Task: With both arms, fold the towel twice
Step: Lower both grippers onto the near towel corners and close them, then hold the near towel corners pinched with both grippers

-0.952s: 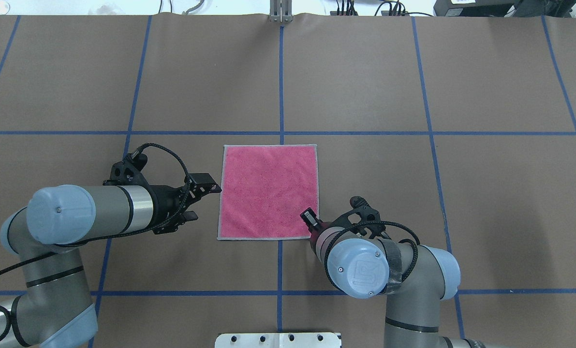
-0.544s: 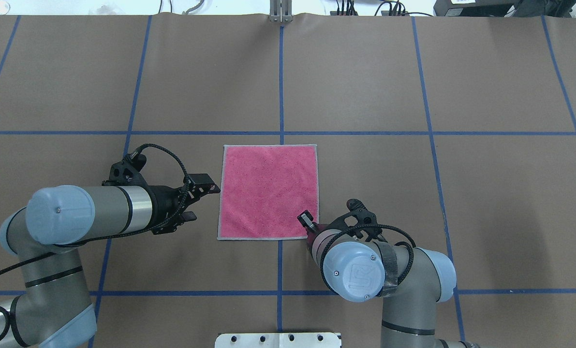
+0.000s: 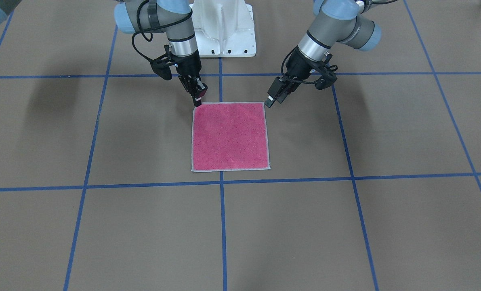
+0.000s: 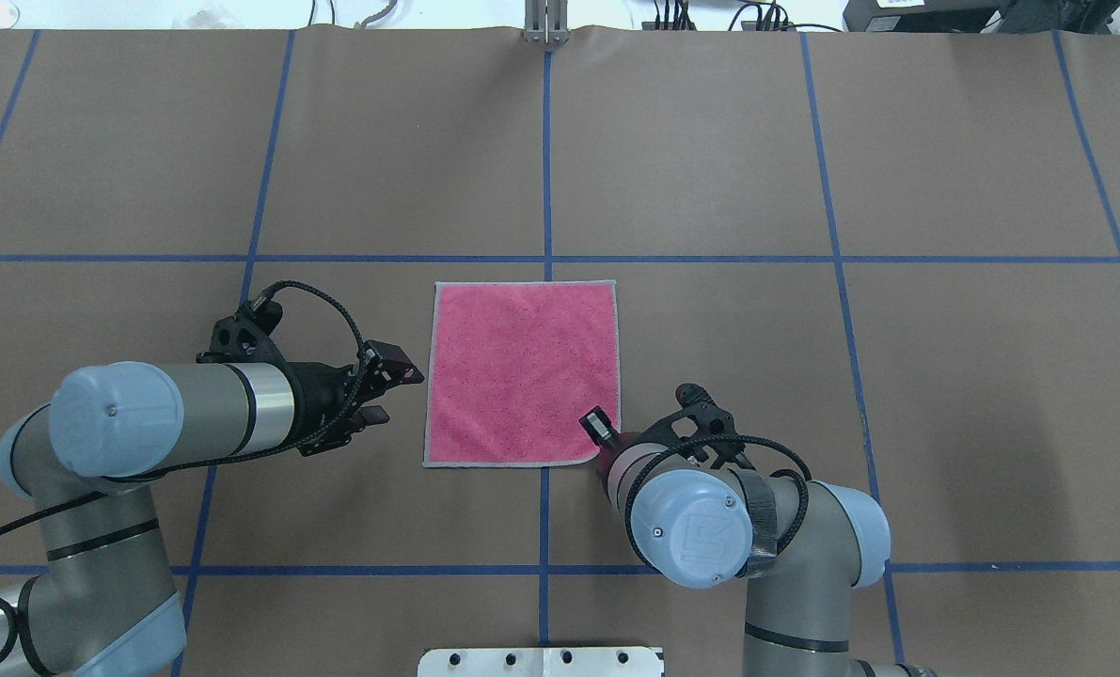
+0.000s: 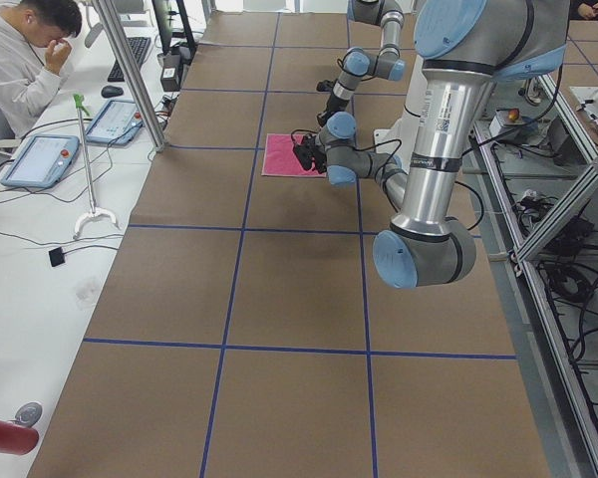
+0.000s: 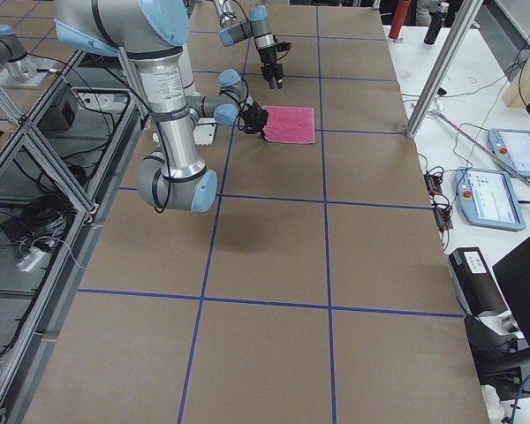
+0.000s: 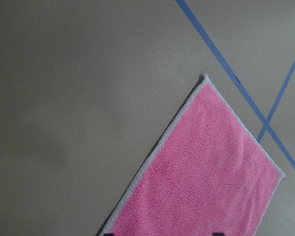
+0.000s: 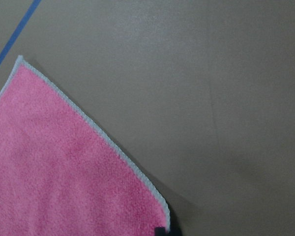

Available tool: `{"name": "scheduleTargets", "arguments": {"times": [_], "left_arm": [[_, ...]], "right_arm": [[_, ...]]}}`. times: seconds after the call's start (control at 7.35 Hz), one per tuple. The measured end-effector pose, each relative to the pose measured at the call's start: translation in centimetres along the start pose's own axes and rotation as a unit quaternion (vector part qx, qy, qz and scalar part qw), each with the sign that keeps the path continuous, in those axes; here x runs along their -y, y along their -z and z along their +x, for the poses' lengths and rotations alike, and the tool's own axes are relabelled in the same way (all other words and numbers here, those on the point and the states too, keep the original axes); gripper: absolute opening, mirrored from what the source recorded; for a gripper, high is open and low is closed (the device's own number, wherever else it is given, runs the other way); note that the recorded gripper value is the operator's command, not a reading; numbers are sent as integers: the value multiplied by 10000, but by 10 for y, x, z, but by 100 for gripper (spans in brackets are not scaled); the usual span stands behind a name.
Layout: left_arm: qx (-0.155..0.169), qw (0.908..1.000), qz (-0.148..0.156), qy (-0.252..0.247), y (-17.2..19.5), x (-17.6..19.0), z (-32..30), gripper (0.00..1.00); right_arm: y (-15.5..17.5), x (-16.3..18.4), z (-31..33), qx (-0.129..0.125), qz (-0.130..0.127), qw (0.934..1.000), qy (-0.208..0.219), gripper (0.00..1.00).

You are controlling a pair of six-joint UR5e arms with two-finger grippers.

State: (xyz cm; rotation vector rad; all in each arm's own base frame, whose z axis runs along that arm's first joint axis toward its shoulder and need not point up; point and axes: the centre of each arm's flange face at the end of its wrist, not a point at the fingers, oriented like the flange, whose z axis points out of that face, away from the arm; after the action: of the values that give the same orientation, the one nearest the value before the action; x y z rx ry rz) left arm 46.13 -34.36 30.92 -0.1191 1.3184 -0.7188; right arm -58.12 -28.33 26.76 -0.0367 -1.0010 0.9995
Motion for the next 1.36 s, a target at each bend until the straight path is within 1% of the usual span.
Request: {"name": "scheduleTargets", "arguments": {"times": [0.14,0.41,0.95,1.36], "left_arm": [[12,10000,-12,-4,-4,-8,-3,52],[60,10000,38,-53,-22,-27,-13,58],[163,9998,84,-82,-47,-36,-18,59],[201,9997,97,-98,-57,-38,-16,59]], "right_arm": [[0,1,-1,45,28,10000,-7,0],[1,5,-4,112,76,9999,-24,0],[12,17,-19,276,88,9995,-129,0],[14,24,-25,323,118,9993,-175,0]]}}
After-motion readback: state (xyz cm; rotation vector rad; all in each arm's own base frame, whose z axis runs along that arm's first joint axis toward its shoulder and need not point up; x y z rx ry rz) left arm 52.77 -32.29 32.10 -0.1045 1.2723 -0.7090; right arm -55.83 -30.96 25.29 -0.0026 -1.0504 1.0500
